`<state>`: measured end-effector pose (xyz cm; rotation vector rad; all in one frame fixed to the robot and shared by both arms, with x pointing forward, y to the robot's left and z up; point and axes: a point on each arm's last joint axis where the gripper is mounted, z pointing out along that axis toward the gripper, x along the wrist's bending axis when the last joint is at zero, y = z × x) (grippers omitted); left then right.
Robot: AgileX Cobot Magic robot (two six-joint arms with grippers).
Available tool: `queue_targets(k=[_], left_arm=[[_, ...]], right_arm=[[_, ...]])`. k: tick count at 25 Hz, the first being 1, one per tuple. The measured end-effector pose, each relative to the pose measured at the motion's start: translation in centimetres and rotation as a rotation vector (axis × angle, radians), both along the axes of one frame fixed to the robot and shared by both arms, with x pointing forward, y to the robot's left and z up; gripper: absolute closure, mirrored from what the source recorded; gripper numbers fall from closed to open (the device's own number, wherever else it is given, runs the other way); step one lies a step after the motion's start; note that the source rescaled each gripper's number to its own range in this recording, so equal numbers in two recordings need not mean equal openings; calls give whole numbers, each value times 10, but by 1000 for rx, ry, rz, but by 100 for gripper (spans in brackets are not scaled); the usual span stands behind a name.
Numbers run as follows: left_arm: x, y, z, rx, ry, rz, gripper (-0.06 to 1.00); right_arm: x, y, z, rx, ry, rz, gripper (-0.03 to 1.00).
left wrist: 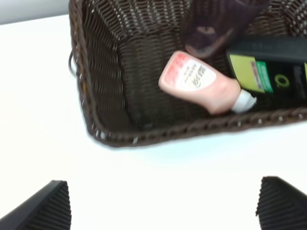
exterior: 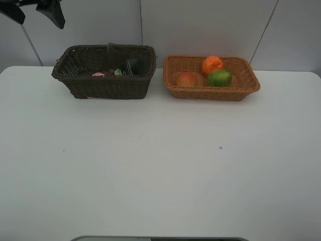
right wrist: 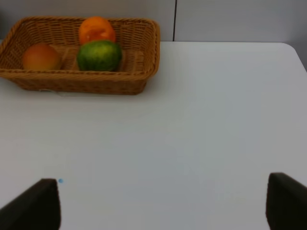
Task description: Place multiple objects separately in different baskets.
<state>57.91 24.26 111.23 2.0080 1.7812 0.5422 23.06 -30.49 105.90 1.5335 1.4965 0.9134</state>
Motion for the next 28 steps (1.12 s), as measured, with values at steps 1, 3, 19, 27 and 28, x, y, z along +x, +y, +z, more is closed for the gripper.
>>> queue_targets(k=[1, 3, 19, 27, 28], left_arm=[[-14, 6, 4, -5, -17, 13, -6], [-46, 17, 14, -15, -58, 34, -6], [-295, 57, 34, -79, -497, 26, -6], [-332, 57, -12, -146, -514, 5, -6], [-332, 58, -19, -145, -505, 5, -6]], right_arm=[[0, 0, 0, 0, 0, 0, 13], [0, 0, 0, 0, 0, 0, 13], [0, 0, 0, 0, 0, 0, 13], [0, 0, 0, 0, 0, 0, 13], [0, 0, 0, 0, 0, 0, 13]])
